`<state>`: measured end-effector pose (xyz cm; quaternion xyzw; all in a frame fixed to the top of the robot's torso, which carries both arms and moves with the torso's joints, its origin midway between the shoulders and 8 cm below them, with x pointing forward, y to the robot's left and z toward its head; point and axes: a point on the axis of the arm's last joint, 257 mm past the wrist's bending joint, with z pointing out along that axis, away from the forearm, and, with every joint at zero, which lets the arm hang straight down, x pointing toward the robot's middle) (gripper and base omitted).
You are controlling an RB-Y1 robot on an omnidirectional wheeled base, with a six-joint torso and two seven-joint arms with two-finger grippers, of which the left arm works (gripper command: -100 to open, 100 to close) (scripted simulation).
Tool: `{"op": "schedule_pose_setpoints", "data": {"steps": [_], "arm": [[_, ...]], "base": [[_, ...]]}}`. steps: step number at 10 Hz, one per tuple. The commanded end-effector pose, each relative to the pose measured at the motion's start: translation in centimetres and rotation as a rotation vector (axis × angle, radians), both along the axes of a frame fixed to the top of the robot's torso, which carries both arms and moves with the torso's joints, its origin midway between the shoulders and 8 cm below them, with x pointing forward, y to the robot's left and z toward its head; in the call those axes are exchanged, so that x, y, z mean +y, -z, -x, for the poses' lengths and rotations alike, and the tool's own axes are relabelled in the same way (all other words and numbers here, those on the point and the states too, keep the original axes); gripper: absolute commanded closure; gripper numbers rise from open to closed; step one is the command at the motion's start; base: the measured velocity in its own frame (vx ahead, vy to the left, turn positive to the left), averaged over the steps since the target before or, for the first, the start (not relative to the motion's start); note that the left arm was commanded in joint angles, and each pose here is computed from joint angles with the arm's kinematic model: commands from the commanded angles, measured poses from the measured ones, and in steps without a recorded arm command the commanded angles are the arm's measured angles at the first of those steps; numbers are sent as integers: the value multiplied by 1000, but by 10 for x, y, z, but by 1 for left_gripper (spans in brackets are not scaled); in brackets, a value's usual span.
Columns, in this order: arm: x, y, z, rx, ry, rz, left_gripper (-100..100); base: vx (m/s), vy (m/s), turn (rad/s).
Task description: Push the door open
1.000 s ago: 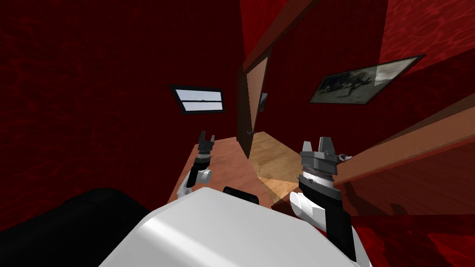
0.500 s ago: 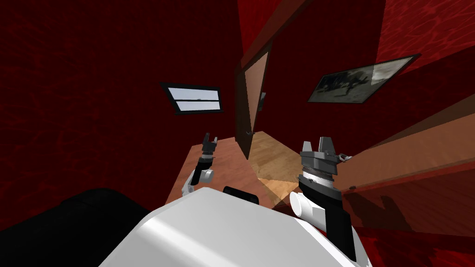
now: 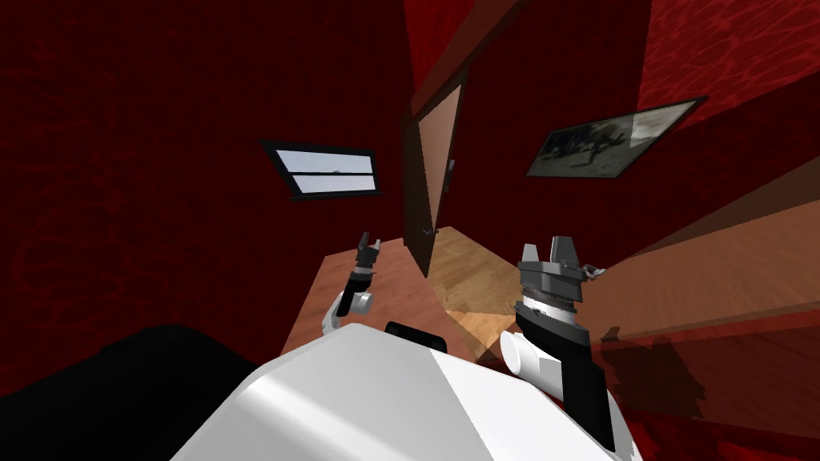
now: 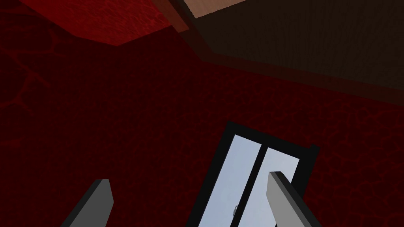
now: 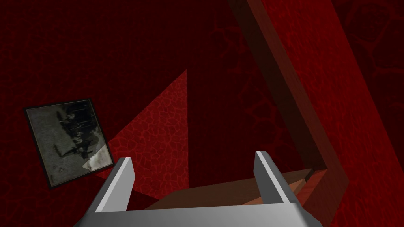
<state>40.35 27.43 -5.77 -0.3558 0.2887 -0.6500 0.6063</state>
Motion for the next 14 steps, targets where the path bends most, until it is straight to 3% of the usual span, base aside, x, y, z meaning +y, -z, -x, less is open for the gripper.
{"op": "schedule_pose_setpoints", "data": {"steps": [1, 14], "arm": [[-5, 11, -8, 15, 13, -1, -100], [-55, 104, -54, 163, 128, -21, -100]], "base": [[74, 63, -78], [89, 61, -99]]}}
